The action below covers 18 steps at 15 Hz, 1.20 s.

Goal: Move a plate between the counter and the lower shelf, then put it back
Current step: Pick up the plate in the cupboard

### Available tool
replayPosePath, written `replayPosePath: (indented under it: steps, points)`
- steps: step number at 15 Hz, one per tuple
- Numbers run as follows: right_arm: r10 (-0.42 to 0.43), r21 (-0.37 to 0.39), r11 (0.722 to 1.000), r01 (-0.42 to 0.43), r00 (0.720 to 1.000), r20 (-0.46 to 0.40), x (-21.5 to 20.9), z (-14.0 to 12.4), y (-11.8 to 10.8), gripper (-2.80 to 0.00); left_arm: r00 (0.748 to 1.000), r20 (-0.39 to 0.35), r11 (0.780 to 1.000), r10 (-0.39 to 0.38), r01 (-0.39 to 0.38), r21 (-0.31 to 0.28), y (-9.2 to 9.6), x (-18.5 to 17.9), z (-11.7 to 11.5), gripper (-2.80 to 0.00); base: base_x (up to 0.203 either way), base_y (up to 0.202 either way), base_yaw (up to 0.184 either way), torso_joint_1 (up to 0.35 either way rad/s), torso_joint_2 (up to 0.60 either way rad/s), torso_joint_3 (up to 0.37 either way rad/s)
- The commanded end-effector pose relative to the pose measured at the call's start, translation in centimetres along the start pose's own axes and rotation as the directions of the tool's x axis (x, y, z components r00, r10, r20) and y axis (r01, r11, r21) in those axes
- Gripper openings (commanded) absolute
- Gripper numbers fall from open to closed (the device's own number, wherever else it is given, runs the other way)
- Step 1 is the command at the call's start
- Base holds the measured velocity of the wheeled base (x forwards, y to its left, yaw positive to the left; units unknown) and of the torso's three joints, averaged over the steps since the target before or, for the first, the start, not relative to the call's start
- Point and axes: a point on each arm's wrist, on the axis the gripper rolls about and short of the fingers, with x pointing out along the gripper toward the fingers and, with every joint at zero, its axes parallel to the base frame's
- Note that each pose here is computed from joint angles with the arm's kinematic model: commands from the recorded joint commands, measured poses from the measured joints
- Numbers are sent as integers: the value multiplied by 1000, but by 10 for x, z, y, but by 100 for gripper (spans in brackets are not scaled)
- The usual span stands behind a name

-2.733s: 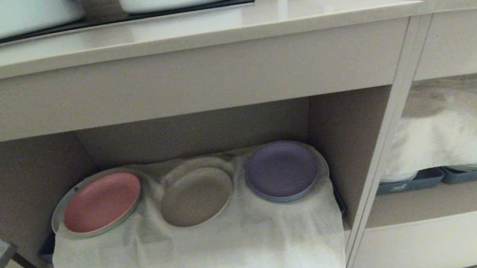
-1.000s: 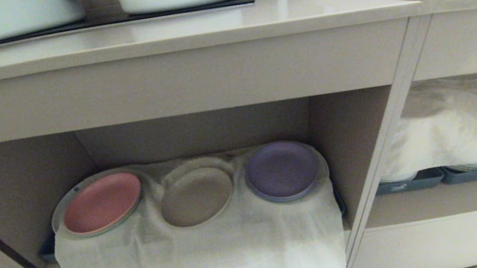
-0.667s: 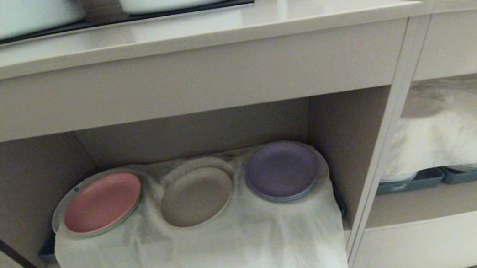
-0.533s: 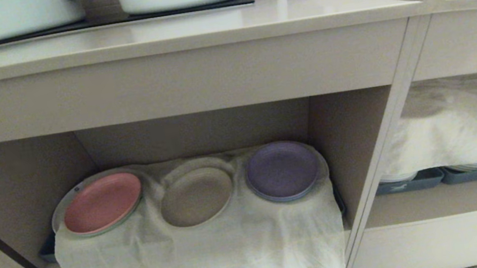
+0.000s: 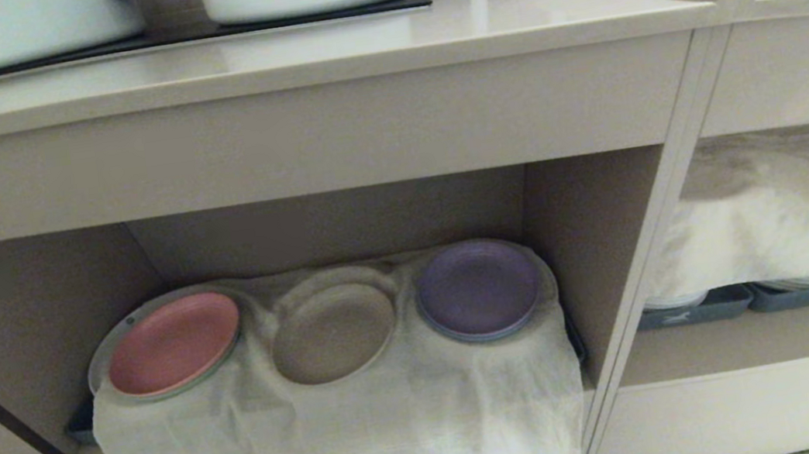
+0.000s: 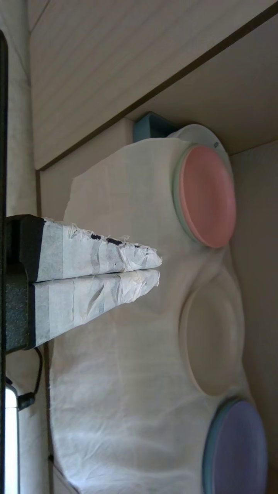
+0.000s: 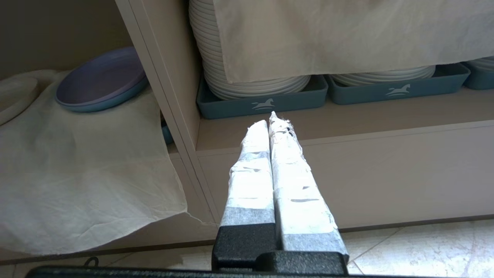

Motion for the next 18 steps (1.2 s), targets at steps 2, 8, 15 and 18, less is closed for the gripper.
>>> replayPosePath:
  steps: [2,8,15,18]
  points:
    - [0,0,1000,0,1000,0,0,0,0,-280,1000,8,1000,0,0,-1,0,-1,0,-280,0,0,0,0,0,0]
    - [0,0,1000,0,1000,0,0,0,0,-280,1000,11,1000,2,-2,-1,0,-1,0,-280,0,0,0,0,0,0]
    - [0,2,1000,0,1000,0,0,0,0,-280,1000,6,1000,10,-10,3,0,-1,-1,-280,0,0,0,0,0,0]
    - [0,0,1000,0,1000,0,0,0,0,-280,1000,6,1000,10,-10,2,0,-1,-1,-280,0,0,0,0,0,0]
